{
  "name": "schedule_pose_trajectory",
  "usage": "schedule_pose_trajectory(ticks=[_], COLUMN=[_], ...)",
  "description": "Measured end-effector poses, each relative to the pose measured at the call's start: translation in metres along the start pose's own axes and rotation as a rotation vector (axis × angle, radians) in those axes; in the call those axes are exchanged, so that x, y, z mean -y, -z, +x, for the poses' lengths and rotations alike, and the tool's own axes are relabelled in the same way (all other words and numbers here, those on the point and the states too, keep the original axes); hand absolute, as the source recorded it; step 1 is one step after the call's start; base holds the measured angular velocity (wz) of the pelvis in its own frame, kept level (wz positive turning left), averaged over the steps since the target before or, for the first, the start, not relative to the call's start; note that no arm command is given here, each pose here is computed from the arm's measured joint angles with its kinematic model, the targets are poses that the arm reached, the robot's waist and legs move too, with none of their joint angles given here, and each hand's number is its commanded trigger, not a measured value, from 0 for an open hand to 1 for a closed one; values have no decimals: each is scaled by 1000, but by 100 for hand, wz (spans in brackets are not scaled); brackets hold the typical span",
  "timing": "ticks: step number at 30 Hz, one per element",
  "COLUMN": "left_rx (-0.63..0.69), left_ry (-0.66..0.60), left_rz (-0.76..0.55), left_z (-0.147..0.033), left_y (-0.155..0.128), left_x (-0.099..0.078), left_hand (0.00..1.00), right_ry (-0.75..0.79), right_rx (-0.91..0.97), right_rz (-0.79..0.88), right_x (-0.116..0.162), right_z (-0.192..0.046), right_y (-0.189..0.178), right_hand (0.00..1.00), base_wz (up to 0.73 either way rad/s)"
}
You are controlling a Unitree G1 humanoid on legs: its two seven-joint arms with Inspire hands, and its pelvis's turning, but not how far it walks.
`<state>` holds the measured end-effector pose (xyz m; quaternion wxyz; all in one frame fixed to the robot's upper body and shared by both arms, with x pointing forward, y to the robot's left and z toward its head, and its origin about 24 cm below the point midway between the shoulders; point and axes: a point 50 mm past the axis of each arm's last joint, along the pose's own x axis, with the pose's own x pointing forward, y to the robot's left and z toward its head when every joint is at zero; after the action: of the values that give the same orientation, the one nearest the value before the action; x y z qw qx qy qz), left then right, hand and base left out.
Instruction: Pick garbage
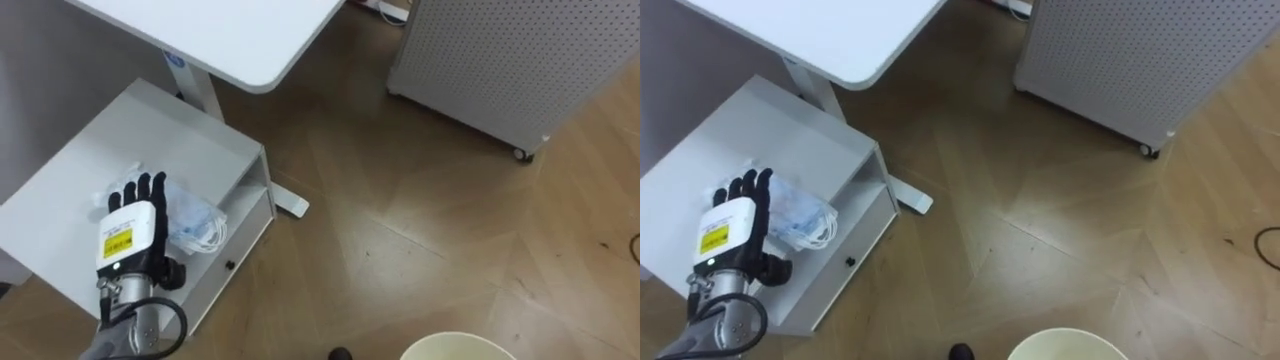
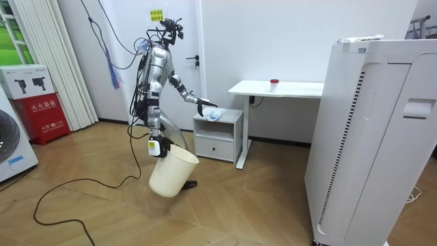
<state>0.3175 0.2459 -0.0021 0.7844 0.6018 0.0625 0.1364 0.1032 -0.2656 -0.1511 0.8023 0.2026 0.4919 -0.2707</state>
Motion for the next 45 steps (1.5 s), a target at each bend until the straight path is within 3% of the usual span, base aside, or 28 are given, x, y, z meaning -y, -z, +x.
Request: schedule_pose_trajectory(ticks=[7, 22, 45], left_rx=[-18, -34, 8], left_ry=[-49, -117, -146], left_rz=[84, 97, 111], left_z=[7, 22, 31], left_y=[11, 4, -9], left_x=[-13, -30, -39], left_hand=[0, 0, 0], right_ry=[-8, -30, -90], right_rx=[-43, -37, -50], right_rz=[-7, -8, -10], right_x=[2, -3, -8], right_z=[-1, 0, 0], right_y=[4, -1, -3], right_hand=[100, 100, 100], base_wz=[1, 6, 3])
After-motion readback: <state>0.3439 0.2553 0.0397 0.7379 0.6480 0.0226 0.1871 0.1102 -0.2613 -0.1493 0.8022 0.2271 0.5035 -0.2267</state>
